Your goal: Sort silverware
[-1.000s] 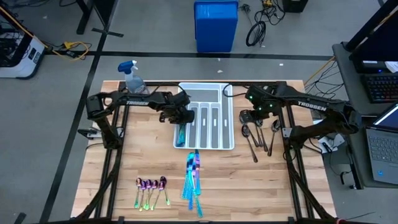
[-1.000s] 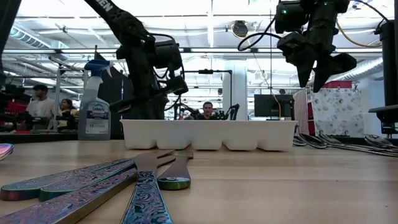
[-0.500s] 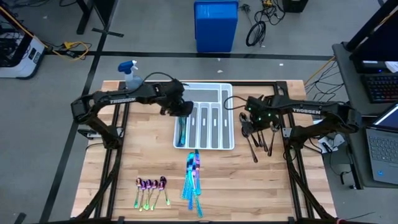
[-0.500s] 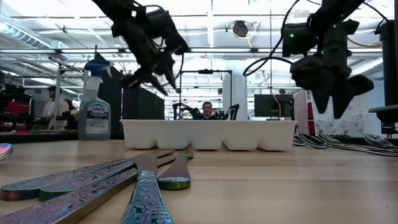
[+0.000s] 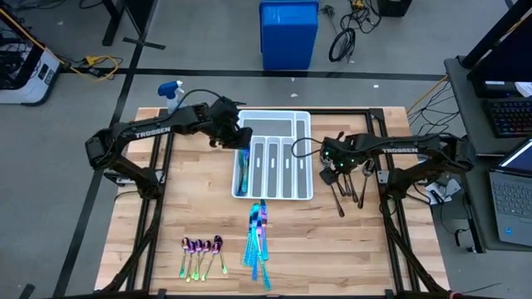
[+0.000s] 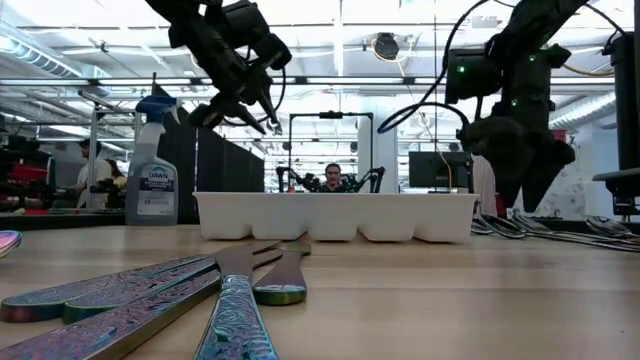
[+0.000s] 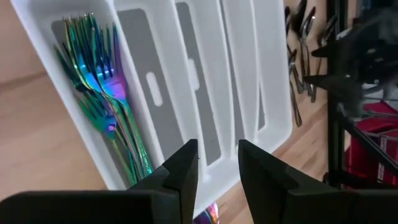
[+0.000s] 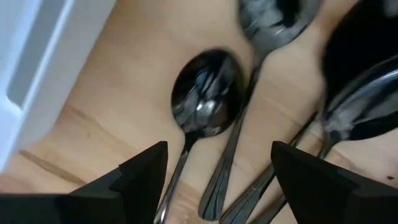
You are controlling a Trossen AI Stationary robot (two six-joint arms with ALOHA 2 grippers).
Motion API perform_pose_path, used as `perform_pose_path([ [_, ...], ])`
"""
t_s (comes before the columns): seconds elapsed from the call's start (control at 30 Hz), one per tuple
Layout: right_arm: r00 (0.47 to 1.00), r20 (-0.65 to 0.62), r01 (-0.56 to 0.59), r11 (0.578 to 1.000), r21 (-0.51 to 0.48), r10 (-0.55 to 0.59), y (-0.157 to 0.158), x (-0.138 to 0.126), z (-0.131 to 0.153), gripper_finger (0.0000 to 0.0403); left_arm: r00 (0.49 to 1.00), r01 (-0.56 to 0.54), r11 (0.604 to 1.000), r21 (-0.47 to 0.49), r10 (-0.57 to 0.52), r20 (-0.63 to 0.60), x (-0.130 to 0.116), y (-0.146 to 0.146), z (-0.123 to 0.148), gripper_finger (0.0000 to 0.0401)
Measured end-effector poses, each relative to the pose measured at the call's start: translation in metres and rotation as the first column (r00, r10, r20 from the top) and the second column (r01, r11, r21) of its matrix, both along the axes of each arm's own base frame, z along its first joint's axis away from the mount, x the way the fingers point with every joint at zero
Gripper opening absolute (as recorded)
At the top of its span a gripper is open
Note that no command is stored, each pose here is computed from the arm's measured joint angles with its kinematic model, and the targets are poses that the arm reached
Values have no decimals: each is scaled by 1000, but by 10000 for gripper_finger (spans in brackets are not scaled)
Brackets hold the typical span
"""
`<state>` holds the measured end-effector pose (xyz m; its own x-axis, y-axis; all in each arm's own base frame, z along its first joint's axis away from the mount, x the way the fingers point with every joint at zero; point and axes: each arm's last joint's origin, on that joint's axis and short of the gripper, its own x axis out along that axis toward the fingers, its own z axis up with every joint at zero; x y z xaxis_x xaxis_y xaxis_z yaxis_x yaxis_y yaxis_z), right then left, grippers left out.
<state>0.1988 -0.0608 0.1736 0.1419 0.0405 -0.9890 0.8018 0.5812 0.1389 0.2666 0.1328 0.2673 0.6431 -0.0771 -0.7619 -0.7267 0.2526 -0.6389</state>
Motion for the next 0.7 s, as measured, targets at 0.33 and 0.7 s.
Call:
perform_pose_path([
  [0.33,988,-110,-108,994,35,111,2,17,-35,263,1000,-15,1000,-23,15,4,-2,-2,3,99],
  [0.7,982,-159,-101,994,30,104,2,17,-43,195,1000,-14,999,-33,14,-13,-4,-3,2,99],
])
